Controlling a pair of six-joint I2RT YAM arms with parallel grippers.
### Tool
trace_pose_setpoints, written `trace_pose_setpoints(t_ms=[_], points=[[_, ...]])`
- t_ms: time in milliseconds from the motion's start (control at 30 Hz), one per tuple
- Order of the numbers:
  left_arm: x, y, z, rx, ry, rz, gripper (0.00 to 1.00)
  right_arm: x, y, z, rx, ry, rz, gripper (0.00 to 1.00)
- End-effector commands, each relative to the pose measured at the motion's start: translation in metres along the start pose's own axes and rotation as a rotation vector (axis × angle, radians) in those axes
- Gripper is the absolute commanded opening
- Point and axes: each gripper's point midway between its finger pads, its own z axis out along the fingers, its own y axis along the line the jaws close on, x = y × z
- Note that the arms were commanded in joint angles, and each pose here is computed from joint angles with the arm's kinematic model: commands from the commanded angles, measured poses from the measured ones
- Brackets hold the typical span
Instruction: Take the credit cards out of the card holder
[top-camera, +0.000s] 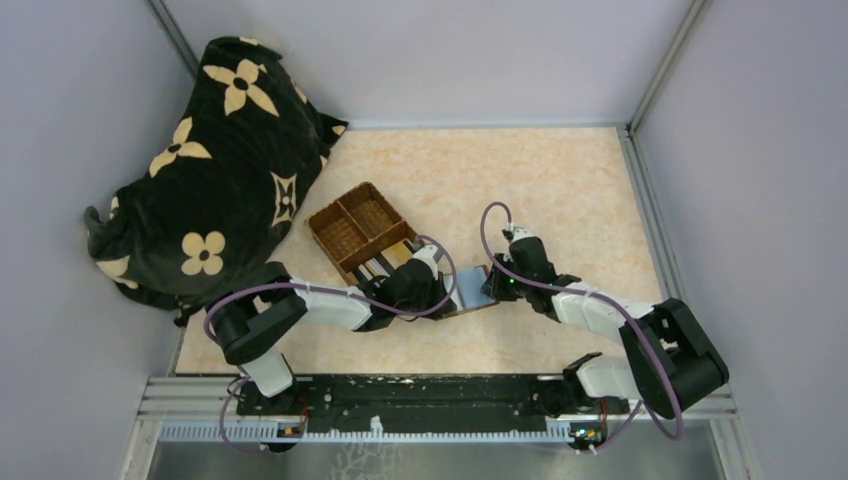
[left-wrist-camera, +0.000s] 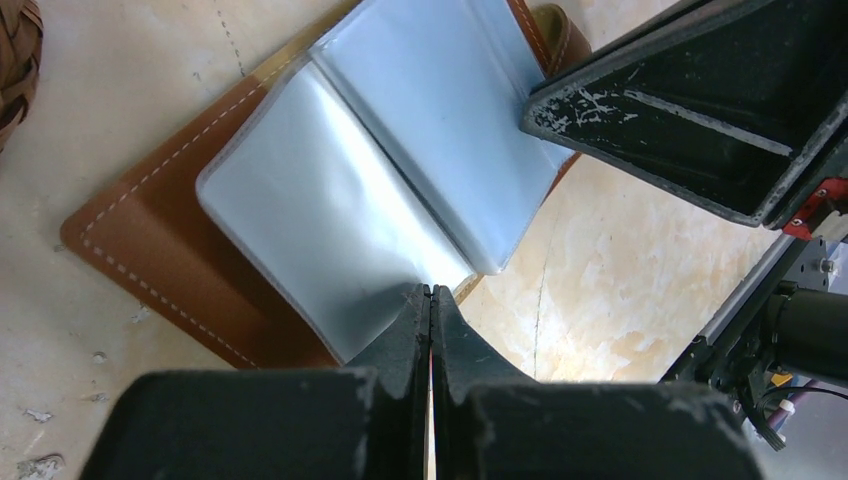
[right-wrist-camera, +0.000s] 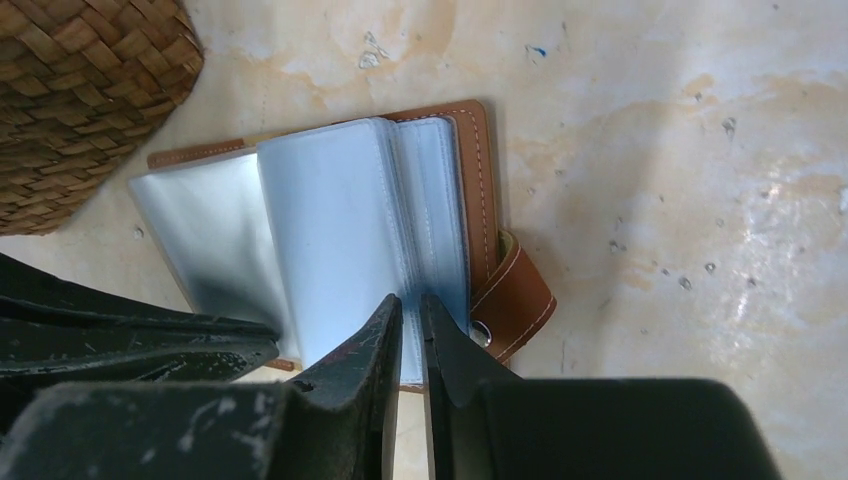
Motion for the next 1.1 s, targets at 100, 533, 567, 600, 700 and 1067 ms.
trace_pose_setpoints(t_ms=[100,533,567,600,700,1067], points=[[0.038,0.032,-0.001,-0.091,0.122,0.009,0.0,0.021,0.018,0.005,-0.144,0.069,0.027,0.16],[0.04,0.032,0.0,-0.089,0.127,0.004,0.0,0.014,0.07,-0.008,-0.42,0.093,0.03,0.18],[0.04,0.032,0.0,-0.089,0.127,0.003,0.0,0.014,0.071,-0.009,-0.425,0.094,0.027,0.18],[0.041,0.033,0.0,-0.089,0.127,0.003,0.0,0.013,0.072,-0.011,-0.43,0.093,0.024,0.18],[0.042,0.033,0.0,-0.089,0.128,0.002,0.0,0.009,0.074,-0.016,-0.431,0.079,0.012,0.18],[0.043,0.031,0.0,-0.077,0.136,-0.003,0.0,-0.012,0.079,-0.028,-0.403,0.028,-0.041,0.21]])
